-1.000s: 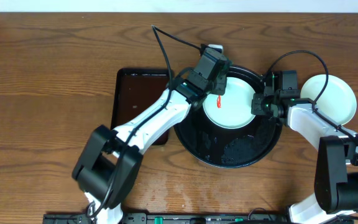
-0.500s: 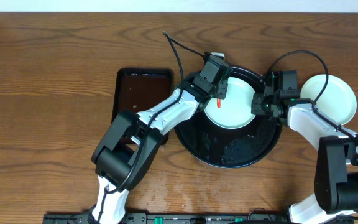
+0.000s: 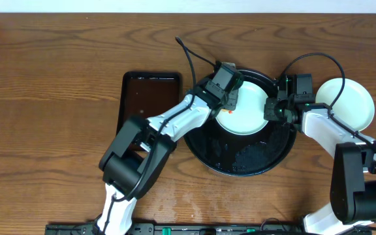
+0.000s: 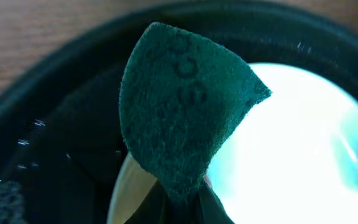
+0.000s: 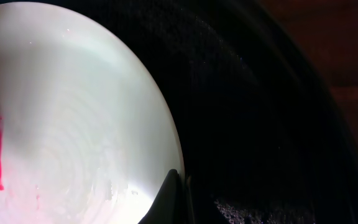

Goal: Clean dirty plates on tray and stack at the side
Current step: 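Scrub red mark with sponge in left gripper while right holds rim, then return sponge with left gripper to dark sponge tray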

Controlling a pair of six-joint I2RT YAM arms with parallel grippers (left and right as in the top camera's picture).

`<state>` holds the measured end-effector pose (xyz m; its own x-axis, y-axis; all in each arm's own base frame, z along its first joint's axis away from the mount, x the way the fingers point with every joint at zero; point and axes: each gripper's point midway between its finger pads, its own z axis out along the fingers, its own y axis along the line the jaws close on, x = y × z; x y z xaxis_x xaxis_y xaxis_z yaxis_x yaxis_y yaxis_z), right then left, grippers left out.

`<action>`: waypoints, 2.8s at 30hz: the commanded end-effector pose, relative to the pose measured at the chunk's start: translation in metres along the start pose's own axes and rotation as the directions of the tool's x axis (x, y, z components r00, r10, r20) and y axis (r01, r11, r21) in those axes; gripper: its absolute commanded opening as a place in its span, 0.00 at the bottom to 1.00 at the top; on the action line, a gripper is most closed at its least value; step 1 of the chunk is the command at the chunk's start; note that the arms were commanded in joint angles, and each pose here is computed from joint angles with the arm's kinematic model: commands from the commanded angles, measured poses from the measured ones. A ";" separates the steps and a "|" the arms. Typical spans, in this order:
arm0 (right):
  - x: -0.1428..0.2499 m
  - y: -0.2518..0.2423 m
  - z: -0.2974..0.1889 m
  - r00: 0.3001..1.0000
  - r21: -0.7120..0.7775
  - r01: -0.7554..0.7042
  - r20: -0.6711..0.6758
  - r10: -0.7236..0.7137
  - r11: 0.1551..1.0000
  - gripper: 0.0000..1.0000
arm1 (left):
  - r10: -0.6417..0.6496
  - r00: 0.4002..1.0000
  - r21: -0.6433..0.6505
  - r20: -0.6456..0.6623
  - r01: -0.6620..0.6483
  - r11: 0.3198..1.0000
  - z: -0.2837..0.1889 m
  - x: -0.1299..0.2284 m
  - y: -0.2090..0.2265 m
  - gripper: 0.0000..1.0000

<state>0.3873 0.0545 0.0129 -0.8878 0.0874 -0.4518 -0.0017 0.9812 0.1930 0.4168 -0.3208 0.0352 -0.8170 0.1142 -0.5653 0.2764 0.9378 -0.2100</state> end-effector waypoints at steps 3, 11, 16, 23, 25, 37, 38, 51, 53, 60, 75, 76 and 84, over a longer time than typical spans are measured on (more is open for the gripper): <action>0.004 0.001 0.001 1.000 0.001 -0.006 -0.008 0.006 1.000 0.01 | 0.001 0.998 -0.027 -0.059 -0.003 1.000 0.026 0.024 0.005 0.08; 0.004 0.001 0.001 1.000 0.001 -0.006 -0.008 0.006 1.000 0.01 | 0.008 0.974 0.104 -0.225 0.016 0.994 0.025 0.061 -0.016 0.08; 0.004 0.001 0.001 1.000 0.001 -0.006 -0.007 0.006 1.000 0.01 | -0.050 0.949 0.187 -0.311 0.112 0.976 0.018 0.077 -0.038 0.08; 0.004 0.001 0.001 1.000 0.001 -0.006 -0.006 0.006 1.000 0.01 | -0.049 0.929 0.262 -0.366 0.154 0.953 0.010 0.089 -0.064 0.08; 0.003 0.001 0.001 1.000 0.001 -0.005 -0.004 0.005 1.000 0.01 | -0.037 0.923 0.307 -0.382 0.165 0.937 0.007 0.091 -0.074 0.08; 0.003 0.001 0.001 1.000 0.000 -0.005 -0.001 0.005 1.000 0.01 | -0.147 0.958 0.480 -0.247 0.253 0.840 -0.025 0.005 -0.083 0.08; 0.003 0.001 0.001 1.000 0.000 -0.005 -0.001 0.005 1.000 0.01 | -0.162 0.964 0.494 -0.209 0.247 0.834 -0.034 -0.011 -0.079 0.08; 0.003 0.001 0.001 1.000 0.000 -0.005 -0.001 0.005 1.000 0.01 | -0.328 0.933 0.418 -0.146 0.359 0.834 -0.082 -0.065 -0.002 0.08; 0.003 0.001 0.001 1.000 0.000 -0.005 -0.001 0.005 1.000 0.01 | -0.345 0.922 0.390 -0.173 0.386 0.836 -0.081 -0.059 0.008 0.08; 0.003 0.001 0.001 1.000 0.000 -0.005 -0.001 0.005 1.000 0.01 | -0.380 0.891 0.273 -0.249 0.441 0.855 -0.081 -0.038 0.059 0.08; 0.003 0.001 0.001 1.000 0.000 -0.005 -0.001 0.005 1.000 0.01 | -0.449 0.879 -0.236 -0.163 0.407 0.882 -0.153 -0.005 0.213 0.08; 0.003 0.001 0.001 1.000 0.000 -0.005 -0.001 0.005 1.000 0.01 | -0.458 0.873 -0.284 -0.169 0.402 0.871 -0.154 0.003 0.223 0.08; 0.003 0.001 0.001 1.000 0.000 -0.005 -0.002 0.005 1.000 0.03 | -0.475 0.856 -0.372 -0.204 0.381 0.846 -0.133 0.047 0.243 0.08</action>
<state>0.3883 0.0537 0.0130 -0.8850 0.0911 -0.4566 0.0026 0.9816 0.1907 0.3837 -0.0542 0.0797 -0.9277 -0.2990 -0.2237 -0.2670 0.9499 -0.1627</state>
